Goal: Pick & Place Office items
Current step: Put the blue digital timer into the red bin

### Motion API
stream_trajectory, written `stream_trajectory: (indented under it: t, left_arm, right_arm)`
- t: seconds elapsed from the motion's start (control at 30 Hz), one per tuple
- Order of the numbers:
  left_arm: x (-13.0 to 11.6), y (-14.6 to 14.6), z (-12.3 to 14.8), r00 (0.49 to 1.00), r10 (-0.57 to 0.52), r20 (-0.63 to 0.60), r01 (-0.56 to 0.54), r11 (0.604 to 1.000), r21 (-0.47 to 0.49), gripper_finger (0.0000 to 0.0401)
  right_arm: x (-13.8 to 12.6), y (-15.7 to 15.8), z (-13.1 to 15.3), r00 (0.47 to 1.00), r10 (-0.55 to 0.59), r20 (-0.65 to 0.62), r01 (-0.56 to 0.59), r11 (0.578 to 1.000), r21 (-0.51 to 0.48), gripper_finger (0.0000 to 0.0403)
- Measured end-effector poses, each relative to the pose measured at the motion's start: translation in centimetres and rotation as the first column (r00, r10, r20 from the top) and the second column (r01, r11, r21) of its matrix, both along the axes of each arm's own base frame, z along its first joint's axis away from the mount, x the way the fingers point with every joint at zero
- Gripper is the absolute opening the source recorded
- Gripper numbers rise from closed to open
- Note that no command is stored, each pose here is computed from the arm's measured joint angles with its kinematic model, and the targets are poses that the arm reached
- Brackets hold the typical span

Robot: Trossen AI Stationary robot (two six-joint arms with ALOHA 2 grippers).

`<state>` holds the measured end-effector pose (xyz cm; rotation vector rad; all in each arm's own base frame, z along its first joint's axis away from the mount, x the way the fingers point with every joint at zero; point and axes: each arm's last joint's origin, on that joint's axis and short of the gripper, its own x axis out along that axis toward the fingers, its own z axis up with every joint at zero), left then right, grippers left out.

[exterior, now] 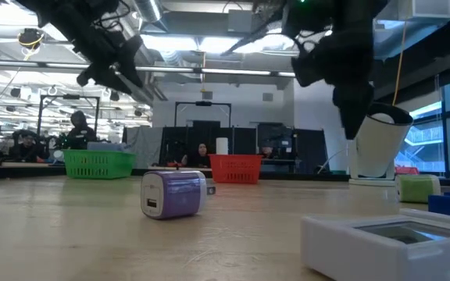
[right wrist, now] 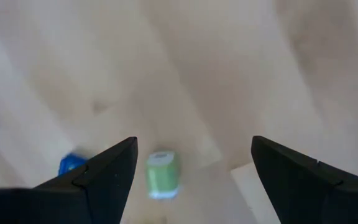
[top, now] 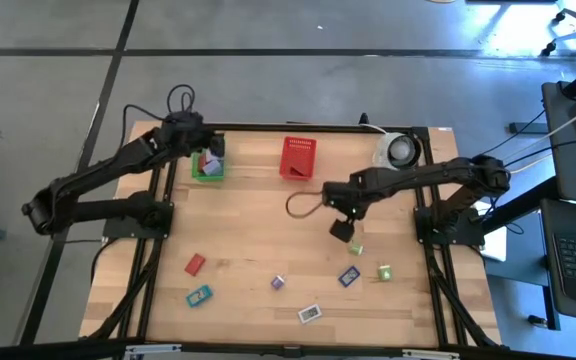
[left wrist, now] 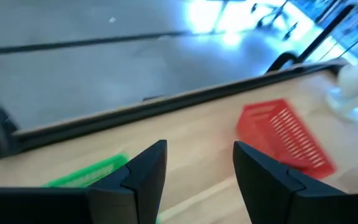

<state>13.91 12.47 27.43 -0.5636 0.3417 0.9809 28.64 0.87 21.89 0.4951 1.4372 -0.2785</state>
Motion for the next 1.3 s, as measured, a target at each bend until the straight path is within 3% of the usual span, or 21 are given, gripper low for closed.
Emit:
stream_trajectory:
  t: [0.13, 0.4, 0.5, 0.63, 0.77, 0.97, 1.07, 1.3]
  left_arm:
    - [0.1, 0.1, 0.5, 0.999, -0.006, 0.04, 0.005, 0.999, 0.034, 0.0182]
    - [0.2, 0.0, 0.5, 0.999, -0.021, 0.05, 0.019, 0.999, 0.029, 0.0182]
    - [0.2, 0.0, 0.5, 0.997, -0.05, 0.062, 0.049, 0.999, 0.016, 0.0181]
    - [0.3, -0.1, 0.5, 0.994, -0.044, 0.097, 0.046, 0.999, -0.014, 0.018]
    - [0.3, -0.1, 0.6, 0.991, -0.036, 0.133, 0.041, 0.998, -0.036, 0.0182]
    - [0.5, -0.2, 0.6, 0.978, -0.028, 0.207, 0.05, 0.994, -0.101, 0.018]
    - [0.8, -0.5, 0.6, 0.974, -0.047, 0.221, 0.073, 0.991, -0.114, 0.0181]
    - [1.7, -1.7, 0.6, 0.962, -0.08, 0.26, 0.124, 0.98, -0.156, 0.0179]
  right_arm:
    - [-0.1, 1.6, 0.0, 0.997, 0.074, 0.001, -0.074, 0.997, 0.025, 0.0317]
    - [-1.3, 3.5, -1.7, 0.994, 0.07, -0.078, -0.061, 0.991, 0.12, 0.0317]
    - [-1.8, 4.6, -2.6, 0.983, 0.169, -0.065, -0.158, 0.975, 0.154, 0.0317]
    - [-1.9, 6.3, -3.5, 0.928, 0.369, 0.047, -0.372, 0.918, 0.141, 0.0309]
    - [-1.9, 7.6, -4.2, 0.856, 0.496, 0.144, -0.512, 0.853, 0.103, 0.0291]
    - [-2.6, 9.8, -5.5, 0.738, 0.632, 0.236, -0.659, 0.75, 0.051, 0.0271]
    - [-2.8, 10.7, -5.9, 0.672, 0.693, 0.261, -0.714, 0.7, -0.021, 0.027]
    - [-3.7, 11.5, -6.7, 0.567, 0.802, 0.188, -0.776, 0.597, -0.204, 0.0269]
